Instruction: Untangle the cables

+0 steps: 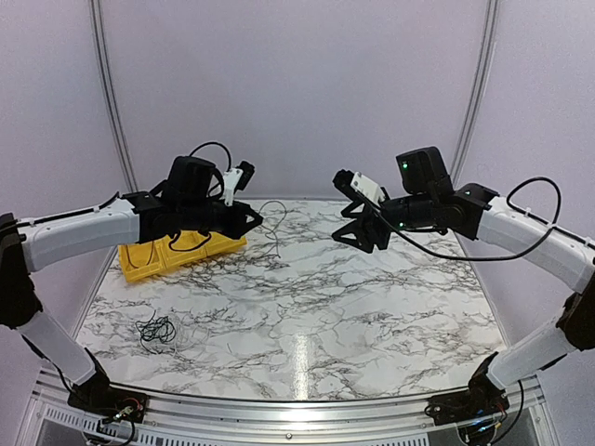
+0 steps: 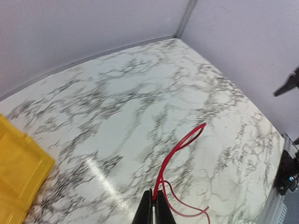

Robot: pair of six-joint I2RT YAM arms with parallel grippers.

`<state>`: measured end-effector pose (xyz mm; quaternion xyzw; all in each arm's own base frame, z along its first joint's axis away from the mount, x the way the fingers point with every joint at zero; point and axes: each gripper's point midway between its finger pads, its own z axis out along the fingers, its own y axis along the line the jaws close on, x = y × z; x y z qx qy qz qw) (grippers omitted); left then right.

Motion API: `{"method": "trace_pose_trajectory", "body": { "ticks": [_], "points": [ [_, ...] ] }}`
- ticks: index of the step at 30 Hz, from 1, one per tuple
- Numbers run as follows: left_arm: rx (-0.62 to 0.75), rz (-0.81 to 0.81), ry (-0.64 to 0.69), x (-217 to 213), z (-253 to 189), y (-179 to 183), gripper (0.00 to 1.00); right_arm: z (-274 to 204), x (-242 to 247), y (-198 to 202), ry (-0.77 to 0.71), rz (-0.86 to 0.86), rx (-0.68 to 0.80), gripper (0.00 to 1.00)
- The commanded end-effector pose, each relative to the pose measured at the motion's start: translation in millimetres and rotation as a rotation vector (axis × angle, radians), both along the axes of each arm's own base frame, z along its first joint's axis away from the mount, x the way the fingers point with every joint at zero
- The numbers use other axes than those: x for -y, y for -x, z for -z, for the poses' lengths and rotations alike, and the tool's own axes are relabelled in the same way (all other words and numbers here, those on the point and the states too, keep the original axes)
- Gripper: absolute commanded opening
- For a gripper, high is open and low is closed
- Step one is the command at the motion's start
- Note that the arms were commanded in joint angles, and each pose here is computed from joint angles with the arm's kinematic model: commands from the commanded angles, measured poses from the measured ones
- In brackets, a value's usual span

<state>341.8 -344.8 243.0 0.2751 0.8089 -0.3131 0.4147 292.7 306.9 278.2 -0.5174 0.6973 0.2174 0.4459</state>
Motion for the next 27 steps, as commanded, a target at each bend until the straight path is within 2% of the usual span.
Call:
{"method": "trace_pose_trajectory", "body": {
  "ticks": [1,6,11,19,27],
  "points": [
    [-0.022,-0.422,-0.121,-92.2,9.6,-30.0,0.00,3.4,17.5,-6.2,0.011,0.064,0.028,0.66],
    [0.028,-0.720,-0.229,-169.9,11.7,-43.4,0.00,9.4,19.2,-3.8,0.017,0.062,0.024,0.66],
    [0.071,-0.880,-0.378,-222.7,14.5,-56.9,0.00,10.7,17.9,-5.1,0.017,0.060,0.024,0.66],
    [0.003,-0.961,-0.519,-262.3,54.4,-94.4,0.00,9.5,19.0,-4.5,0.016,0.062,0.027,0.66],
    [-0.059,-0.950,-0.653,-276.1,97.2,-120.5,0.00,13.2,26.3,0.1,0.030,0.075,0.032,0.67]
  ]
}}
